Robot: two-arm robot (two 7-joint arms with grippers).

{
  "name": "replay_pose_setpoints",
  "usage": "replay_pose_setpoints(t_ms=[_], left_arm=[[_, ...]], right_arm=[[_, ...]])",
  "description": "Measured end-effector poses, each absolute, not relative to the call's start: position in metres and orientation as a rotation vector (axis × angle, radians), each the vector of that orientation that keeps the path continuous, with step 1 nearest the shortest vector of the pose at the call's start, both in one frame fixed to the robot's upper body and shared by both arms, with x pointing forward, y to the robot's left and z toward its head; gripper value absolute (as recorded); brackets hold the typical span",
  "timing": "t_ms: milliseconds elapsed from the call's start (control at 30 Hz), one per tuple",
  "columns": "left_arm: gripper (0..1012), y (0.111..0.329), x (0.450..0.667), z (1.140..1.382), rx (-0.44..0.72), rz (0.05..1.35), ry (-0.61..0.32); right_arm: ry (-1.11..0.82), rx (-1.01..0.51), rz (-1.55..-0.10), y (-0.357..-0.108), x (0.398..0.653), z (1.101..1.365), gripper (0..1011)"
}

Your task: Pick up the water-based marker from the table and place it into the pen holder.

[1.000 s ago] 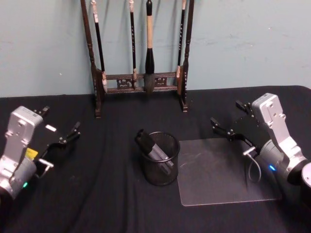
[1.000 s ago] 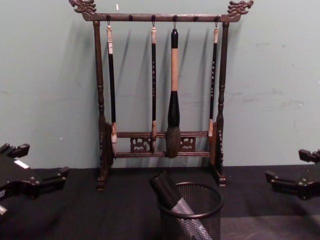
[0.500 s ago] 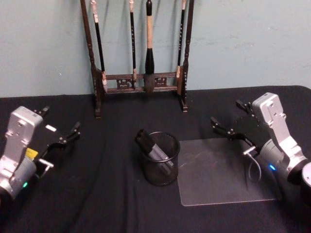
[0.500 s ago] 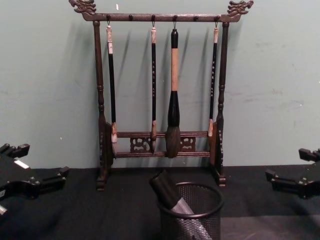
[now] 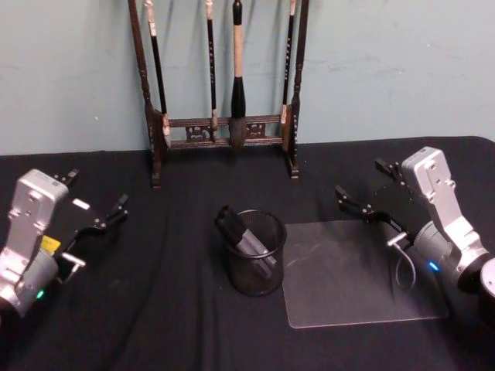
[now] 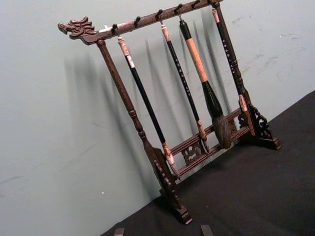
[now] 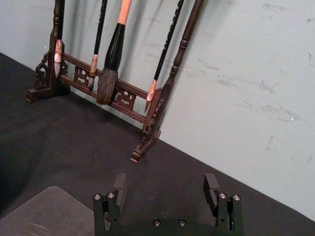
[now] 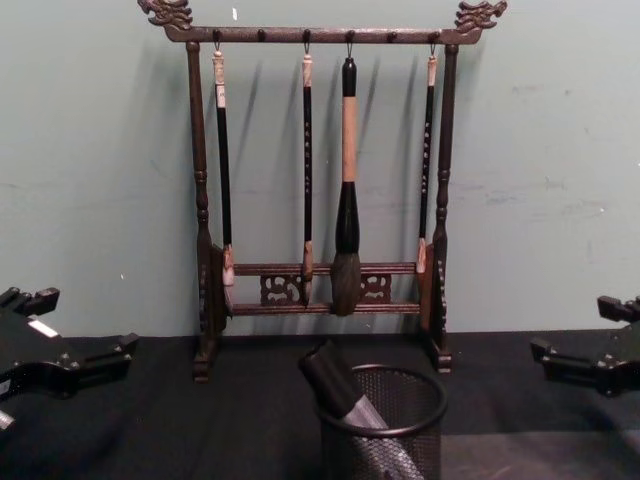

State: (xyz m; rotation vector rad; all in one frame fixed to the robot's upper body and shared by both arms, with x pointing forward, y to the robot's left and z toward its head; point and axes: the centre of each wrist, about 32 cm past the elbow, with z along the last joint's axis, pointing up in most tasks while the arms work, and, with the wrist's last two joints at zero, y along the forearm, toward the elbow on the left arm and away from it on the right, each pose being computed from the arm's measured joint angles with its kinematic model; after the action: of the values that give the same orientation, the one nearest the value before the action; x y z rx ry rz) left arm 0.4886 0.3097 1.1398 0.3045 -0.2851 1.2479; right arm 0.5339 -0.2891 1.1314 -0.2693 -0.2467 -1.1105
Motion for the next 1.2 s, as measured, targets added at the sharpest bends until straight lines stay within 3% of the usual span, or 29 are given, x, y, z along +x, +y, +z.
replay_pose_setpoints(t_ms=[1200], left_arm=[[1001,0.3097,0.4886,1.1398,0.305,1.248,-0.285]], right_arm=[[-0.246,-0.269,-1.111,-0.2891,0.5339,1.1314,1002]])
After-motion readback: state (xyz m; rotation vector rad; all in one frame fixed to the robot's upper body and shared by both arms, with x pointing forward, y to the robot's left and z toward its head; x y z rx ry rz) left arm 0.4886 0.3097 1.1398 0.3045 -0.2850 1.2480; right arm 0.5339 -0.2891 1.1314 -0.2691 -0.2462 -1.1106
